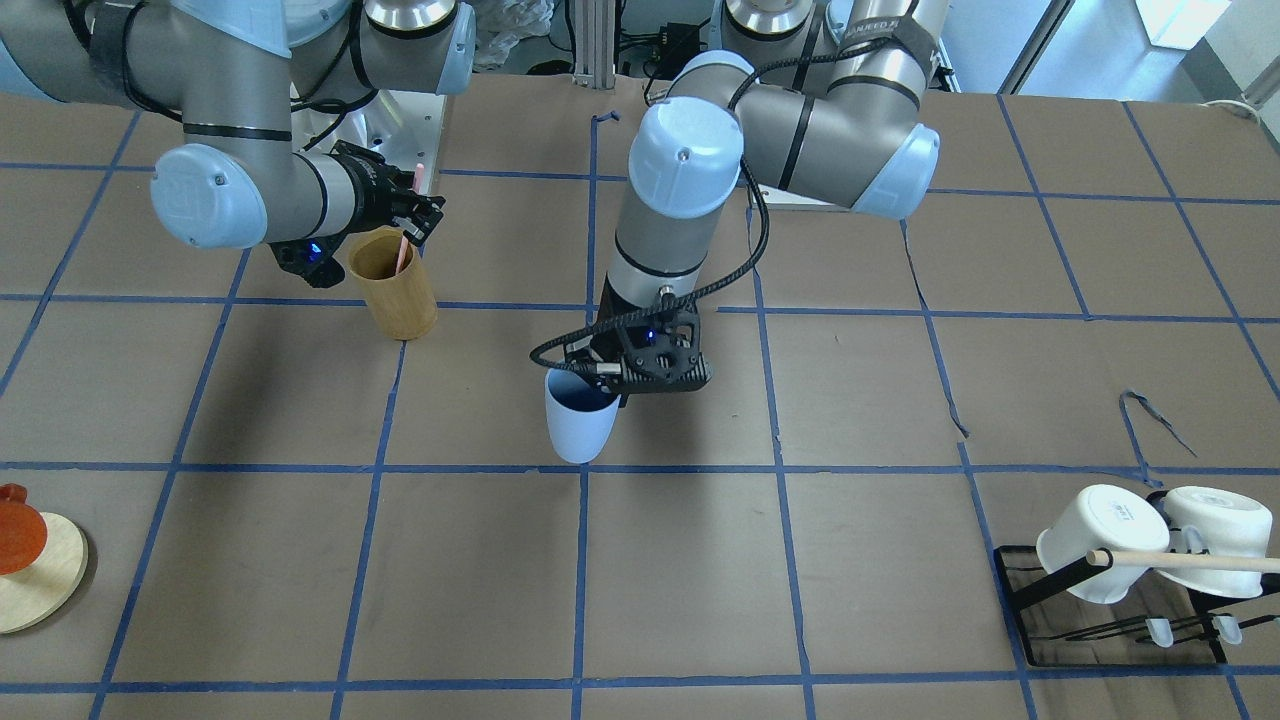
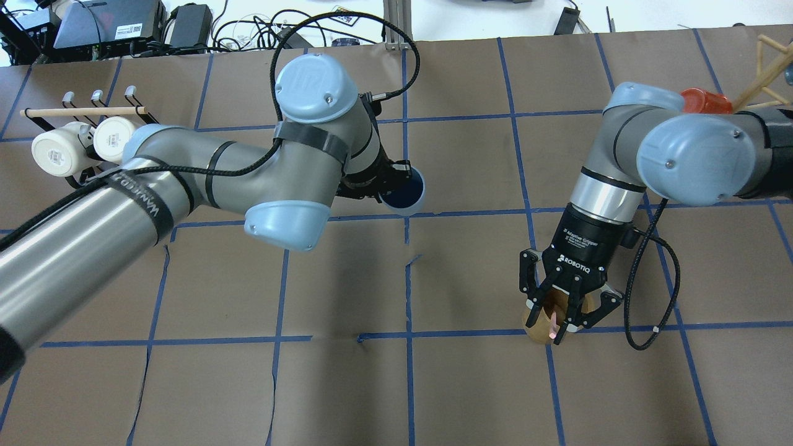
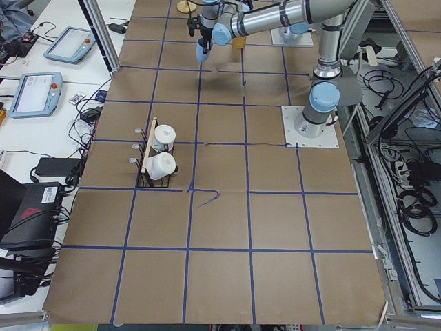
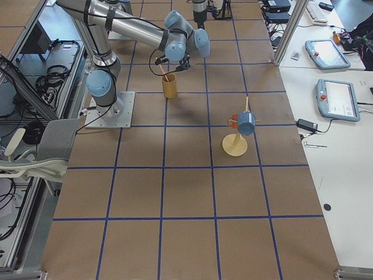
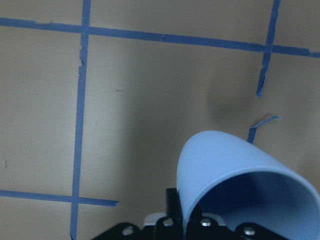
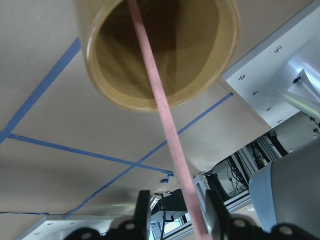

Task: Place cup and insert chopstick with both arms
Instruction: 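Carry the blue cup to the table center and set it down with the left gripper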

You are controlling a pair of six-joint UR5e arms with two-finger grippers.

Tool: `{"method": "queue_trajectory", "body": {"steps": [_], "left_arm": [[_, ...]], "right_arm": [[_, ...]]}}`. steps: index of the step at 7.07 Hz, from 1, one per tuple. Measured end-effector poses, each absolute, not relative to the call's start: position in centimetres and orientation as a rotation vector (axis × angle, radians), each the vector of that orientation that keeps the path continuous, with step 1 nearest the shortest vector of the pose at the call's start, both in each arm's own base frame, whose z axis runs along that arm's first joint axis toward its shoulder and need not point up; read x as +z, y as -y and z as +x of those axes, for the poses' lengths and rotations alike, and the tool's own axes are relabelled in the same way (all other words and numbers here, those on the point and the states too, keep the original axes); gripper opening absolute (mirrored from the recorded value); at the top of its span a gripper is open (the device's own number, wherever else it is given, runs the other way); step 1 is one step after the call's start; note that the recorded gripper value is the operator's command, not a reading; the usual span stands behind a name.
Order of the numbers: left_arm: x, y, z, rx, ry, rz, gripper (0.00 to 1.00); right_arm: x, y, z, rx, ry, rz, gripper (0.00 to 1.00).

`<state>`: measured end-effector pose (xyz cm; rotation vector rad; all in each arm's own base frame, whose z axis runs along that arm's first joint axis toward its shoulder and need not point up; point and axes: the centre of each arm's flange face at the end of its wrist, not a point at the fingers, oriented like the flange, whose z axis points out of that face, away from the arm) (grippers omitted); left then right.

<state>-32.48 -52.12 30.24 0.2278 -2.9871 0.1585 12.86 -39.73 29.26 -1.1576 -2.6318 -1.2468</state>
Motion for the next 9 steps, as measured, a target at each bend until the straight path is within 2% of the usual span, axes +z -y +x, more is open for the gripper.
{"method": "queue_trajectory", "body": {"steps": [2,4,5,6,7,8,9], "left_arm": [[27.5,54.8,-33.1,0.125,3.029,0.229,0.0],[25.4,55.9,-33.0,0.122,3.087,0.234,0.0],[24.6,56.1,-33.0,0.112,3.096,0.241,0.24],[24.2,56.2,-33.0,0.105,3.098,0.253,0.4],[23.7,56.2,-33.0,0.093,3.099,0.252,0.77],[24.1,56.3,-33.1,0.097,3.088,0.246,1.0],[24.9,56.3,-33.3,0.098,3.061,0.239,1.0]], "right_arm": [[29.2,39.7,12.8,-1.25,2.629,-1.158,0.02],[29.3,39.8,12.7,-1.246,2.631,-1.166,0.0],[29.6,40.1,12.6,-1.238,2.638,-1.172,0.0],[30.3,40.5,12.6,-1.23,2.644,-1.18,0.0],[31.5,41.0,12.6,-1.231,2.643,-1.19,0.0],[32.8,41.5,12.6,-1.232,2.643,-1.196,0.0],[34.1,41.9,12.6,-1.226,2.649,-1.199,0.0]]}}
